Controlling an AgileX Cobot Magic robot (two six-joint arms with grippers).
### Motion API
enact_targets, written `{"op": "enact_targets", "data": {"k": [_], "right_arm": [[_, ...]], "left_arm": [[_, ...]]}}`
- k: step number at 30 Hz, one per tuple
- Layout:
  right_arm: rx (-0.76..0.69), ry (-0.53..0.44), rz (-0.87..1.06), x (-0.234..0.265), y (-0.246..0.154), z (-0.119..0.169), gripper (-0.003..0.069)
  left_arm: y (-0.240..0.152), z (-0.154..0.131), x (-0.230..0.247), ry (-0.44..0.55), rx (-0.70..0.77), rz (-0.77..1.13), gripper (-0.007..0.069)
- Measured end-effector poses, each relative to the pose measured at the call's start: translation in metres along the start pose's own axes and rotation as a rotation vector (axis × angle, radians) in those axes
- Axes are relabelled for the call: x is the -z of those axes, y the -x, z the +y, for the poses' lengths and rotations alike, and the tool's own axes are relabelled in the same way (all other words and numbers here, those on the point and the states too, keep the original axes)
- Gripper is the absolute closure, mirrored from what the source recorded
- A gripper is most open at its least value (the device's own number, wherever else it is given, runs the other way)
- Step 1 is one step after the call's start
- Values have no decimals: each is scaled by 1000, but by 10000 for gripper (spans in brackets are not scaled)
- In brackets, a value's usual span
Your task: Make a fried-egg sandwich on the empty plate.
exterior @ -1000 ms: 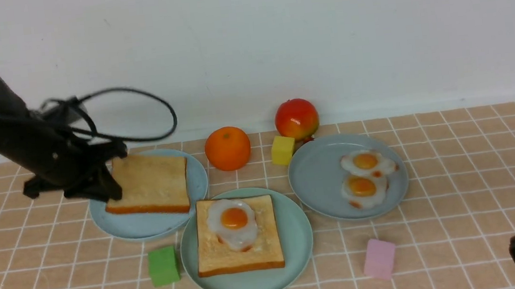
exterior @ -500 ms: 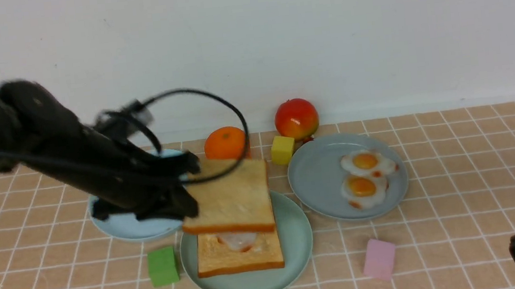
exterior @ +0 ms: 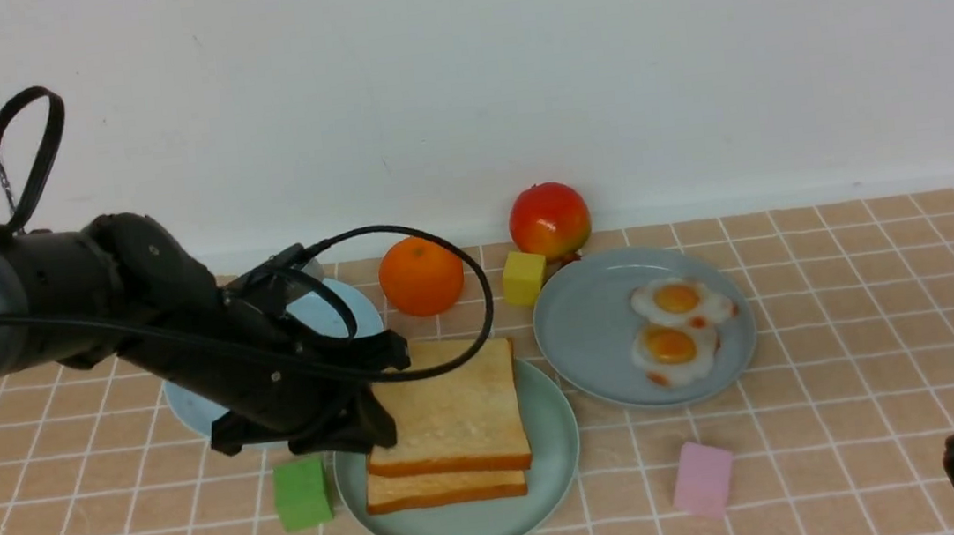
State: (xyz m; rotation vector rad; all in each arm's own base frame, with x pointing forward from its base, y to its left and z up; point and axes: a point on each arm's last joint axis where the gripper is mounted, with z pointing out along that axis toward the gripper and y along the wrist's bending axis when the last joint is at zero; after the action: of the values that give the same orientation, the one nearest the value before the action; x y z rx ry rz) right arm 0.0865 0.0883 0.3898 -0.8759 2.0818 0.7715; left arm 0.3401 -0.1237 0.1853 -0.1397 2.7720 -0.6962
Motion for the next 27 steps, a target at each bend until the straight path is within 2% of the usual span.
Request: {"op": "enact_targets", "data": {"k": [6, 7, 8, 12, 14, 20, 23, 25, 27], "right_arm": [[8, -17, 7, 0, -1, -2, 613], [8, -30, 14, 0, -1, -3, 610], [7, -32, 15, 0, -1, -3, 609], [-31, -103, 45, 1, -4, -9, 602], [-48, -147, 56, 2, -6, -13, 598], [-53, -215, -38, 19, -9, -7, 592], [-5, -243, -203, 44, -19, 8, 587], [9, -254, -248, 50, -26, 12, 586], [45, -293, -353, 60, -48, 18, 586]], "left_arm": [[-3, 3, 0, 41, 7, 31, 449], [-4, 3, 2, 47, 0, 46, 405], [-5, 3, 2, 49, -3, 47, 400], [-7, -5, 24, 36, -39, 27, 303], [-7, -12, 39, 19, -55, -7, 286], [-15, -28, 83, -26, -134, -69, 290], [-31, -42, 126, -69, -210, -108, 333], [-39, -46, 142, -84, -232, -125, 356], [-62, -51, 176, -118, -275, -161, 419]]}}
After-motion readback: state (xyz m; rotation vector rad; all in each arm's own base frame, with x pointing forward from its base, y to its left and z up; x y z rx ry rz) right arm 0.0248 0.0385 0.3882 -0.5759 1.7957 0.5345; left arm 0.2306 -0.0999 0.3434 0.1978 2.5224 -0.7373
